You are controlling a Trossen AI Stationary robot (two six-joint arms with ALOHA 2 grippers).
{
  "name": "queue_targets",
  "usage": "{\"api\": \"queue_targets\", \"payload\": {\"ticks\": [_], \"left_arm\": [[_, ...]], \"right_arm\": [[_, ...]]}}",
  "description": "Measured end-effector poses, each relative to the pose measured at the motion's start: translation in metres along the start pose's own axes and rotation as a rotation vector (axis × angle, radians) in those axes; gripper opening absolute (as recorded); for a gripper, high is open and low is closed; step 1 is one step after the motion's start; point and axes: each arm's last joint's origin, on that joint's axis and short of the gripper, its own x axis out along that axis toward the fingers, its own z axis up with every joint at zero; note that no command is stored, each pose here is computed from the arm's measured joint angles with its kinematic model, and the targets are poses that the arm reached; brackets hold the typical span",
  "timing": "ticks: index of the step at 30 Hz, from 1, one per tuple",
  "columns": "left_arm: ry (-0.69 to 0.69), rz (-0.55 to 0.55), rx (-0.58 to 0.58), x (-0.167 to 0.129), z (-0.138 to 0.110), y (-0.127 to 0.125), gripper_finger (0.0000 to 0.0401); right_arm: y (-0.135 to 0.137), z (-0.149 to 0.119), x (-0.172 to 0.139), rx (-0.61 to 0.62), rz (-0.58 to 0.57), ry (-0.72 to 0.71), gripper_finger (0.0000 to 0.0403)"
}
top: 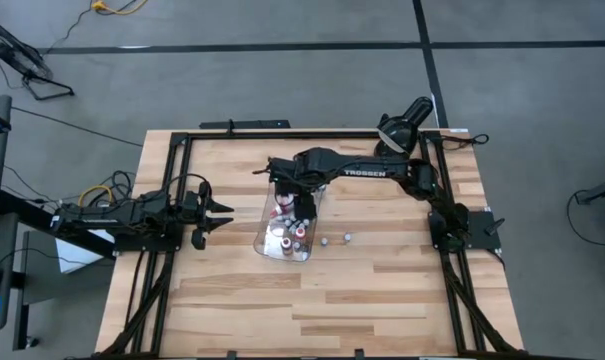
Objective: Pick & Place food coloring
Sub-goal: Put the small red food coloring bottle into the transparent bin
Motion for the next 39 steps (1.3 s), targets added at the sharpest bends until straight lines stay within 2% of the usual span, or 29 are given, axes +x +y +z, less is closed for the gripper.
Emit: {"api": "queue_targets", "payload": {"ticks": [7, 13, 16, 21, 26, 29, 33, 36, 39], "left_arm": [[0.0, 0.0, 0.0, 0.0, 0.0, 0.0, 0.0118], [0.0, 0.0, 0.0, 0.0, 0.0, 0.0, 0.0118], [0.0, 0.0, 0.0, 0.0, 0.0, 0.0, 0.0118], [0.0, 0.0, 0.0, 0.0, 0.0, 0.0, 0.0118], [0.0, 0.0, 0.0, 0.0, 0.0, 0.0, 0.0118], [0.0, 0.0, 0.0, 0.0, 0.0, 0.0, 0.0118], [0.0, -0.001, 0.0, 0.0, 0.0, 0.0, 0.0118], [0.001, 0.0, 0.0, 0.0, 0.0, 0.0, 0.0118], [0.001, 0.0, 0.0, 0.0, 0.0, 0.0, 0.0118]], "right_arm": [[-0.009, 0.002, -0.032, 0.187, -0.013, -0.029, 0.0182], [-0.021, -0.007, -0.059, 0.314, -0.013, 0.011, 0.019], [-0.024, -0.017, -0.068, 0.286, -0.007, 0.06, 0.0195], [-0.022, -0.036, -0.096, 0.135, -0.003, 0.059, 0.0198], [-0.018, -0.054, -0.106, -0.047, 0.005, 0.064, 0.0197], [-0.013, -0.063, -0.103, -0.109, 0.006, 0.038, 0.0196], [0.001, -0.076, -0.083, -0.111, 0.0, -0.013, 0.0199], [0.016, -0.09, -0.066, -0.048, 0.004, -0.038, 0.0198], [0.034, -0.102, -0.055, 0.036, 0.058, -0.045, 0.0196]]}}
